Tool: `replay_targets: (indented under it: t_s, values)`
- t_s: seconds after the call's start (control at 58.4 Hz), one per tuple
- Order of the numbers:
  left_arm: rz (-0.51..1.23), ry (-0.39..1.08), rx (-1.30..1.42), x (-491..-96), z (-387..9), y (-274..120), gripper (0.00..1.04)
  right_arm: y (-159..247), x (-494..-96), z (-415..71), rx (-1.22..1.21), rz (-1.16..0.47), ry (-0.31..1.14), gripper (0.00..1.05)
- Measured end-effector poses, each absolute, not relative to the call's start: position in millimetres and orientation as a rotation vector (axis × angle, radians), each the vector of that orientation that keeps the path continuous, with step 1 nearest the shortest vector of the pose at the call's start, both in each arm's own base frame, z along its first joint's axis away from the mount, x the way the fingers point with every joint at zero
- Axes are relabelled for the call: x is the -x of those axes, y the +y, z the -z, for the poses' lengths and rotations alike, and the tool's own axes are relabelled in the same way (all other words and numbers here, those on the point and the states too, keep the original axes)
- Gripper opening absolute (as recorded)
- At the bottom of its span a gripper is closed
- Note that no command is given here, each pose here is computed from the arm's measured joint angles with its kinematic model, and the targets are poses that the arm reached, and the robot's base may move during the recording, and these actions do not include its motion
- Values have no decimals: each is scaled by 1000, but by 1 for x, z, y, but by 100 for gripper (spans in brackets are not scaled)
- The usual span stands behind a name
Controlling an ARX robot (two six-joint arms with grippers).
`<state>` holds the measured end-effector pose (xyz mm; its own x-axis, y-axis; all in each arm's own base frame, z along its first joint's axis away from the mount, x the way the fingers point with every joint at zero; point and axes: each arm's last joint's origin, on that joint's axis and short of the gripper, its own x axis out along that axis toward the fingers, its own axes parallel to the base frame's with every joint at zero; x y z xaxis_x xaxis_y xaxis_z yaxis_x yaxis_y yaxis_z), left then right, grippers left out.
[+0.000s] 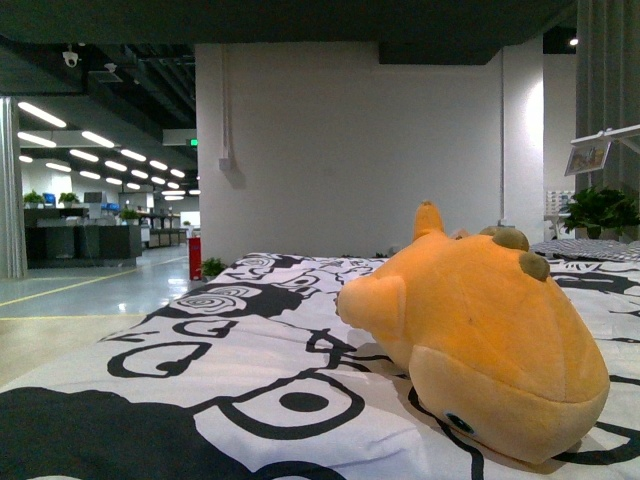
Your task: Put away toys
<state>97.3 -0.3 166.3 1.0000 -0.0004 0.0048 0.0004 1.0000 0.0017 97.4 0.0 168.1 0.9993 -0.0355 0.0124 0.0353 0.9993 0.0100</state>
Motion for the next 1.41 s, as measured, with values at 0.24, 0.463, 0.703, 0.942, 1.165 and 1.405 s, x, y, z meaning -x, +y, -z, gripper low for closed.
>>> replay_targets:
  t_s: [0.24, 0.463, 0.703, 0.942, 1.165, 1.405]
  values:
    - [0, -5, -2, -97, -166, 0, 98, 1, -99, -171, -47, 357, -34, 98]
    - [0, -5, -2, -97, -166, 0, 98, 2, -109, -187, -65, 352, -55, 98]
    - [0, -5, -2, -97, -166, 0, 98, 0, -120, -200, -90, 289, -41, 98]
    - [0, -5, -2, -97, -166, 0, 98, -2, -147, -228, -108, 225, -5, 98]
    - [0, -5, -2, -97, -166, 0, 98, -5, -176, -248, -119, 207, 11, 98]
    - [0, -5, -2, -97, -166, 0, 99, -6, -193, -257, -165, 164, 41, 98]
